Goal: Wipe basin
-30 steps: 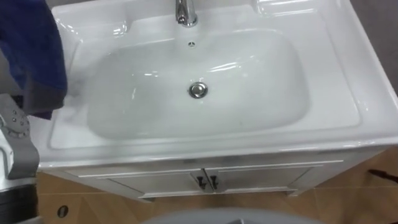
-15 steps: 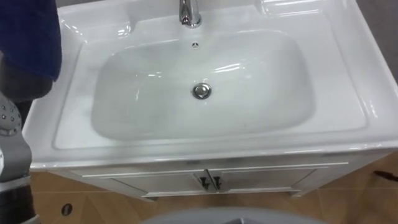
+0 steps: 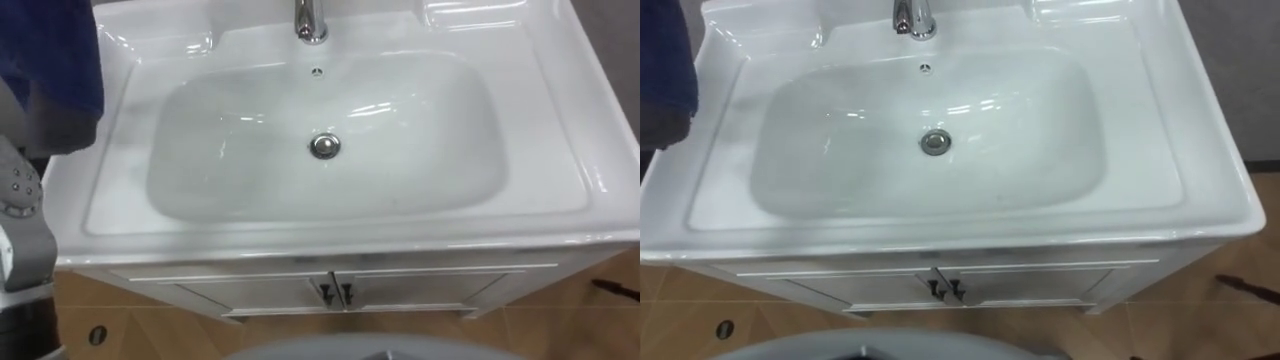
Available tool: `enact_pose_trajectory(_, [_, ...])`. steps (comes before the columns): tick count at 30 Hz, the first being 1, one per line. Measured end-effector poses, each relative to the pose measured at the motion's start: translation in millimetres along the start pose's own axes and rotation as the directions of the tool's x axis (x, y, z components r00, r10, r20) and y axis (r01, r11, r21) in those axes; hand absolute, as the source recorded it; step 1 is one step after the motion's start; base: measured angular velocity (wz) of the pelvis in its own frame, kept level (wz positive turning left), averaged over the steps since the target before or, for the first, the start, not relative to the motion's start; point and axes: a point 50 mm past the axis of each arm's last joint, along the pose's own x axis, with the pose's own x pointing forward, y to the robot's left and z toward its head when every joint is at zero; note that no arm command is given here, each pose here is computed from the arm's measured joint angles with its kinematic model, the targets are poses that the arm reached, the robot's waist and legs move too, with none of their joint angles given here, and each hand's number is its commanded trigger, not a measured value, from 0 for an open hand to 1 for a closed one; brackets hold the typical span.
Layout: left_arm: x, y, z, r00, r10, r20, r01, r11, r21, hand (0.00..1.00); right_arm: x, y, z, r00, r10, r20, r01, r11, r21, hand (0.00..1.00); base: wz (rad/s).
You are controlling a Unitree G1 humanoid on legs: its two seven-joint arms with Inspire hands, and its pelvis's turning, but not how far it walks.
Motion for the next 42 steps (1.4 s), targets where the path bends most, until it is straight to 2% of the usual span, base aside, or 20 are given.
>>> enact_pose_trajectory(14, [-4.8, -6.7, 3.8, 0.997, -0.073, -0.010, 0.073, 0.997, -0.010, 1.00, 0.1, 6.0, 3.0, 0.999, 0.040, 0.006, -0.040, 0.999, 0.012, 0.00, 0.00])
enact_pose_trajectory(23, [-34.6, -23.0, 14.0, 0.973, -0.227, -0.034, 0.225, 0.972, -0.063, 1.00, 1.6, 7.3, 8.5, 0.999, 0.047, 0.003, -0.047, 0.999, 0.002, 0.00, -0.02])
enact_pose_trajectory(31, [-58.1, -45.9, 17.0, 0.923, -0.380, -0.057, 0.373, 0.922, -0.102, 1.00, 1.8, 10.6, 11.7, 0.998, 0.059, 0.009, -0.059, 0.998, -0.001, 0.00, 0.00])
enact_pose_trajectory(36, [-66.7, -53.8, 17.8, 0.896, -0.439, -0.073, 0.428, 0.895, -0.125, 1.00, 1.7, 11.2, 10.5, 0.998, 0.061, 0.004, -0.061, 0.998, 0.011, 0.00, 0.00])
enact_pose_trajectory(42, [-67.7, -54.5, 18.9, 0.893, -0.443, -0.076, 0.432, 0.893, -0.127, 1.00, 1.7, 10.5, 10.5, 0.999, 0.041, 0.004, -0.041, 0.999, 0.015, 0.00, -0.01])
